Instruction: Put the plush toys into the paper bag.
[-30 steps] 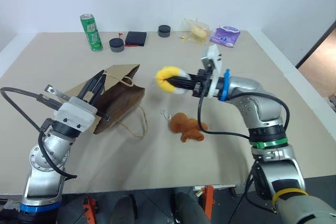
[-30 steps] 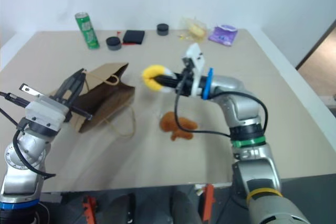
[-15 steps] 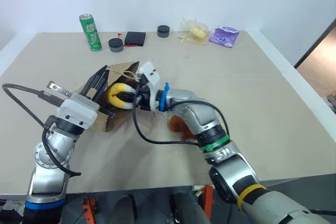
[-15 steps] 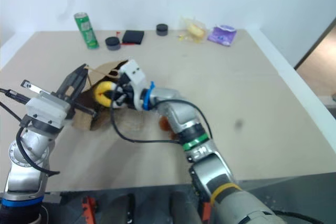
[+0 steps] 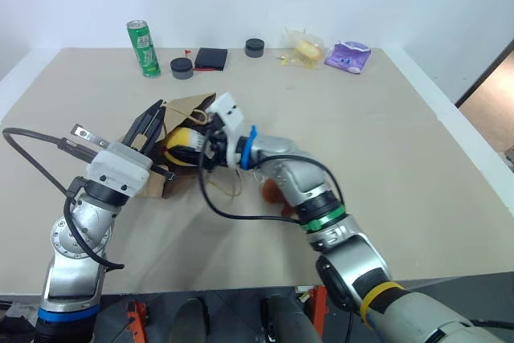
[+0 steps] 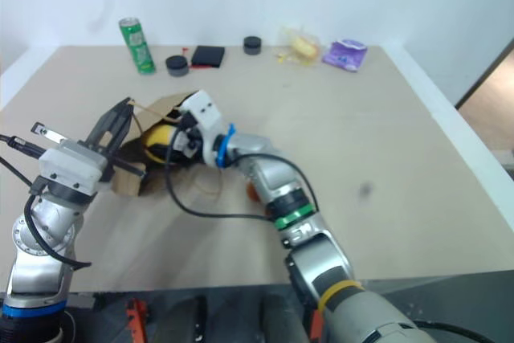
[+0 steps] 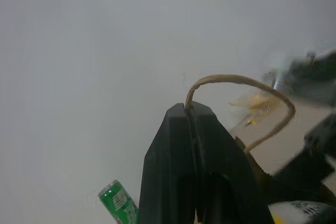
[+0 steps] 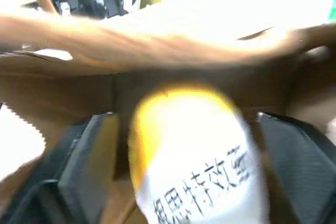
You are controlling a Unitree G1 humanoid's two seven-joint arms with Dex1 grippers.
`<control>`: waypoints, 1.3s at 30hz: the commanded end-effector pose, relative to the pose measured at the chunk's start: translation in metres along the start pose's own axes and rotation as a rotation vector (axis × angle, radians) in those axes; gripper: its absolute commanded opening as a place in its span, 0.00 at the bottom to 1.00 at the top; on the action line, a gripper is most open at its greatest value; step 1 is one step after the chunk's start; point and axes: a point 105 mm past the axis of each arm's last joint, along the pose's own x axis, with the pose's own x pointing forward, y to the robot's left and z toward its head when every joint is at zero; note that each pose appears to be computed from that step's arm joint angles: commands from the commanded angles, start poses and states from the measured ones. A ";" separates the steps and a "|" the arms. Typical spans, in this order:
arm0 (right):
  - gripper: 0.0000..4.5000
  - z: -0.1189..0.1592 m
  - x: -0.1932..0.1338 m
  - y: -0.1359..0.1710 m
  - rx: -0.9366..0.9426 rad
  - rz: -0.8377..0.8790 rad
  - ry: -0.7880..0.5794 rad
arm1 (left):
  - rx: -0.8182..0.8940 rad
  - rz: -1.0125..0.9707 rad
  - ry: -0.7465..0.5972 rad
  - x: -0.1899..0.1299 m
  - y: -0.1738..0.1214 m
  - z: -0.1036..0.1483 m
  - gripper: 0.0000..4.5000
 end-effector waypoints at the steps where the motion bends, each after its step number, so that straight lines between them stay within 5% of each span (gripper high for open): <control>1: 0.98 0.019 -0.040 -0.001 -0.047 0.061 -0.045 | 0.022 0.027 -0.035 0.001 0.008 0.009 0.00; 9: 0.98 -0.040 -0.134 -0.022 -0.020 0.056 0.332 | 0.022 0.032 -0.029 0.000 0.010 0.006 0.00; 15: 0.93 -0.079 -0.162 -0.031 -0.020 0.000 0.518 | 0.020 0.033 -0.027 0.000 0.012 0.004 0.00; 17: 0.82 -0.080 -0.160 -0.031 -0.015 0.006 0.521 | 0.019 0.033 -0.027 0.000 0.012 0.004 0.00; 22: 0.30 -0.073 -0.155 -0.027 -0.001 0.041 0.475 | 0.021 0.036 -0.026 0.000 0.013 0.003 0.00; 26: 0.04 -0.030 -0.142 -0.018 0.036 0.114 0.256 | 0.020 0.046 -0.022 -0.002 0.015 0.002 0.00; 29: 0.03 0.011 -0.122 -0.010 0.057 0.153 0.092 | 0.018 0.046 -0.021 -0.002 0.014 0.001 0.00; 33: 0.03 0.027 -0.078 -0.006 0.058 0.148 0.042 | 0.015 0.043 -0.021 -0.002 0.011 0.000 0.00; 39: 0.03 -0.002 -0.018 0.004 0.094 0.156 0.144 | 0.019 0.049 -0.029 -0.002 0.010 0.003 0.00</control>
